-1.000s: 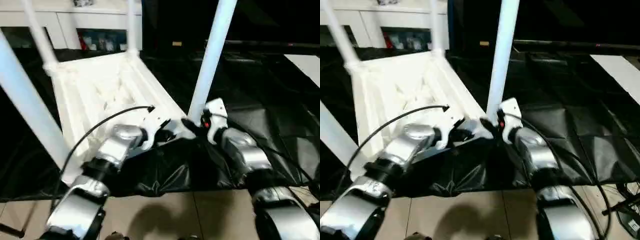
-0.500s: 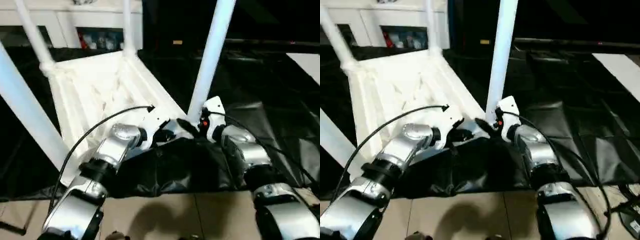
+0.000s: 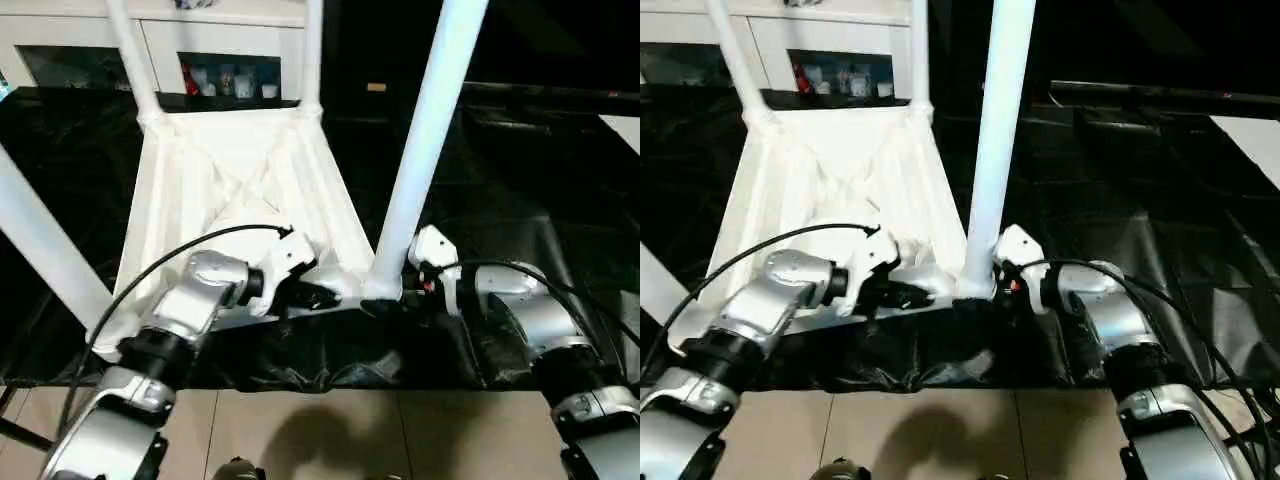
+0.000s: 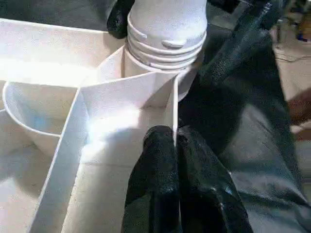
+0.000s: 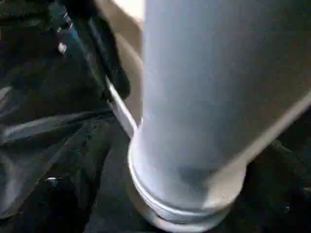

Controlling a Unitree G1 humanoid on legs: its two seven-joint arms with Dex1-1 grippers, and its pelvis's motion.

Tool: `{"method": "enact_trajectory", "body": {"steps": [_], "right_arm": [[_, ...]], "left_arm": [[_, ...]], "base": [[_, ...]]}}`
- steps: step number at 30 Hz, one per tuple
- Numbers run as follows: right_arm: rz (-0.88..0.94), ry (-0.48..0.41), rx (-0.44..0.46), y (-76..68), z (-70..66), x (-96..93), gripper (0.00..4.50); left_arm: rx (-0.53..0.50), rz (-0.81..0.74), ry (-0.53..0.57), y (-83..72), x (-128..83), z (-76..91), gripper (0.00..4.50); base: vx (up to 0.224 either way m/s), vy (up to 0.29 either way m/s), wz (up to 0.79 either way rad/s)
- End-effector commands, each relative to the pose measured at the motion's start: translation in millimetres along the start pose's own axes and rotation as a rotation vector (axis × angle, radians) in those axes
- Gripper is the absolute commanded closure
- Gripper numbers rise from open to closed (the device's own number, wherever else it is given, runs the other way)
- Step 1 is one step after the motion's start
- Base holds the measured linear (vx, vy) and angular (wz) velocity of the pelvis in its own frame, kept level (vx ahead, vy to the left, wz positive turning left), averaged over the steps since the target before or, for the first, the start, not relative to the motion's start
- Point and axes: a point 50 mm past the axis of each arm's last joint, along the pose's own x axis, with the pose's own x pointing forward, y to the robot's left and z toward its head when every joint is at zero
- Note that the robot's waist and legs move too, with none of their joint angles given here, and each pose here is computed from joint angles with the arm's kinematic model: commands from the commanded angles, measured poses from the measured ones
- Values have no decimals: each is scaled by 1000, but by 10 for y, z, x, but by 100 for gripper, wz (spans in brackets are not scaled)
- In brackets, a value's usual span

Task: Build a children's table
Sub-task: Rotate leg to tighten

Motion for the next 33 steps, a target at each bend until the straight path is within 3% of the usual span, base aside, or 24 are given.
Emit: {"method": "enact_trajectory", "body": {"steps": [1,11,19,24,26,33], "right_arm": [[36,-1,-3,22,32,-14,86],[104,-13,4,82,32,-48,163],[109,-42,26,127,7,2,175],[-2,-87,62,64,13,77,176],[-204,-127,145,-45,14,211,176],[-415,-143,261,-90,38,472,176]], "left_arm": [[61,-122,-109,-104,85,213,450],[44,-190,-88,-162,-2,146,450],[42,-171,-85,-160,24,148,450],[28,-83,-87,-95,101,183,450],[-1,62,-87,16,232,254,450],[-43,230,-99,102,465,413,450]], "base": [[0,0,0],[0,0,0],[0,0,0],[0,0,0],[0,0,0],[0,0,0]]}}
